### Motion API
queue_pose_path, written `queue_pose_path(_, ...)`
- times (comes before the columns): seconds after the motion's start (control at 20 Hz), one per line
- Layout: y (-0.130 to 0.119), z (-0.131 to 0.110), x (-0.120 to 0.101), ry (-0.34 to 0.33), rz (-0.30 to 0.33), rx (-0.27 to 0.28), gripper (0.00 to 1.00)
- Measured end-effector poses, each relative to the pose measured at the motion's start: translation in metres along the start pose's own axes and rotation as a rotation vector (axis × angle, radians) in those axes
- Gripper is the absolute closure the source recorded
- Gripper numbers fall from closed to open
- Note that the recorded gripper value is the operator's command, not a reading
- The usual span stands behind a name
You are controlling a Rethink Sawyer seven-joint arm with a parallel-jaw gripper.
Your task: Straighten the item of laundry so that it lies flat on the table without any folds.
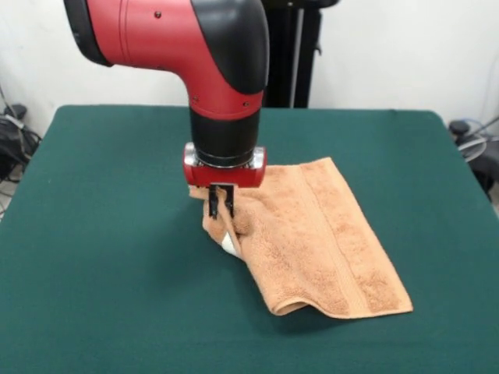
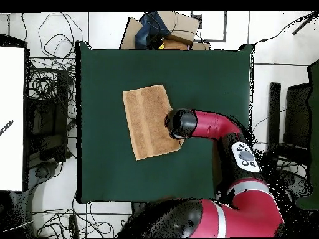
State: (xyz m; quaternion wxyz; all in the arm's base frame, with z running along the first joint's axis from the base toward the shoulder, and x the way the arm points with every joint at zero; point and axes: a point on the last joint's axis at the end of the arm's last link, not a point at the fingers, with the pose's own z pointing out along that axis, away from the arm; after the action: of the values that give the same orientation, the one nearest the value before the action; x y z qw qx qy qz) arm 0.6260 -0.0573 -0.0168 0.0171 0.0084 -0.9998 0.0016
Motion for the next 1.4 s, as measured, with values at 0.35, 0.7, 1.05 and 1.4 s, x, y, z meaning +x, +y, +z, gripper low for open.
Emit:
queue_pose_path(0.35, -0.013, -0.004, 0.001, -0.036, 0.013, 0.008, 1.0)
queue_pose_path(0.7, -0.029, -0.004, 0.01, -0.066, 0.043, 0.007, 1.0)
queue_pose_path(1.05, -0.026, -0.032, 0.022, -0.081, 0.037, 0.015, 1.0)
queue_pose_path(1.4, -0.022, -0.068, 0.023, -0.114, 0.023, 0.037, 1.0)
